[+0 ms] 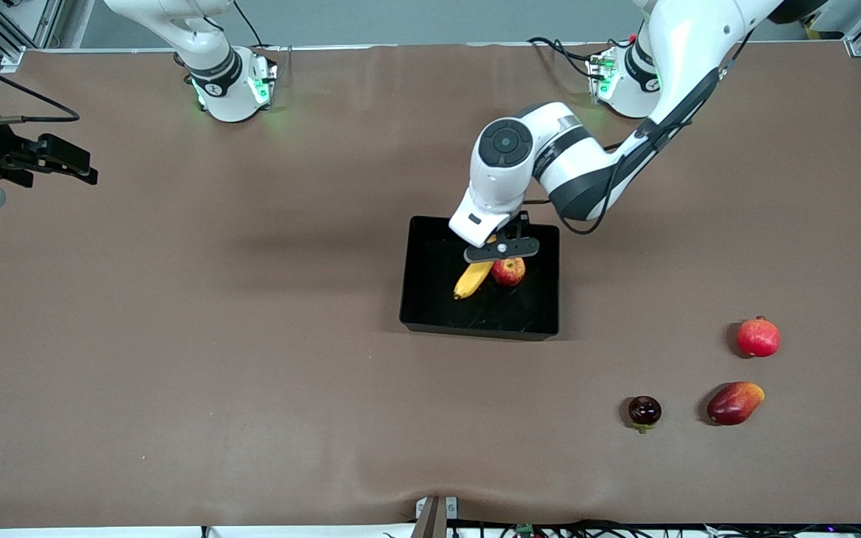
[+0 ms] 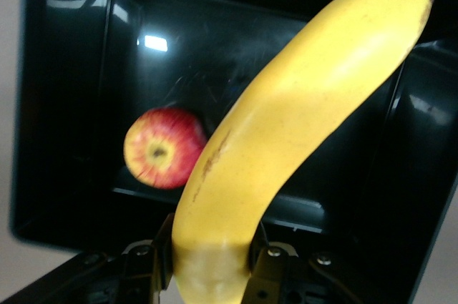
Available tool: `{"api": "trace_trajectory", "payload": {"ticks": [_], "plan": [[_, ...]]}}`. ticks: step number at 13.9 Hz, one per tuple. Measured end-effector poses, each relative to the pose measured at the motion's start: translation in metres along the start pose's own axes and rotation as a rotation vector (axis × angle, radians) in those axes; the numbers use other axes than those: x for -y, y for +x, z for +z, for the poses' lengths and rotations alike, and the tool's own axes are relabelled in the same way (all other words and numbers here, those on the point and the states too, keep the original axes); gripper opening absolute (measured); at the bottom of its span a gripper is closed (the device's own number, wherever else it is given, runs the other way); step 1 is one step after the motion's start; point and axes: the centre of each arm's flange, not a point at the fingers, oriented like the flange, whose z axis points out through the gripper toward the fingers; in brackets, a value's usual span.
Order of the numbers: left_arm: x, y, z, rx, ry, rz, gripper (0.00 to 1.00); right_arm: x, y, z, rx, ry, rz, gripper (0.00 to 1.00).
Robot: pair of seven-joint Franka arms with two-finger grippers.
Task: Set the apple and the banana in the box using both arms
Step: 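Carry the banana over the black tray with the left gripper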
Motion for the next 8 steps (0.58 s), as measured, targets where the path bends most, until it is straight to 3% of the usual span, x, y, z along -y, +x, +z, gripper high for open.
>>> {"api": "trace_trajectory", "payload": {"ticks": [4, 8], "plan": [[-0.024, 0.022, 0.030, -0.014, 0.018, -0.017, 0.42, 0.000, 0.000, 0.000, 0.000, 0.000, 0.000, 1.00], [-0.040, 0.012, 0.051, -0.029, 0.057, 0.013, 0.42, 0.000, 0.001, 0.001, 0.001, 0.001, -0.001, 1.00]]}}
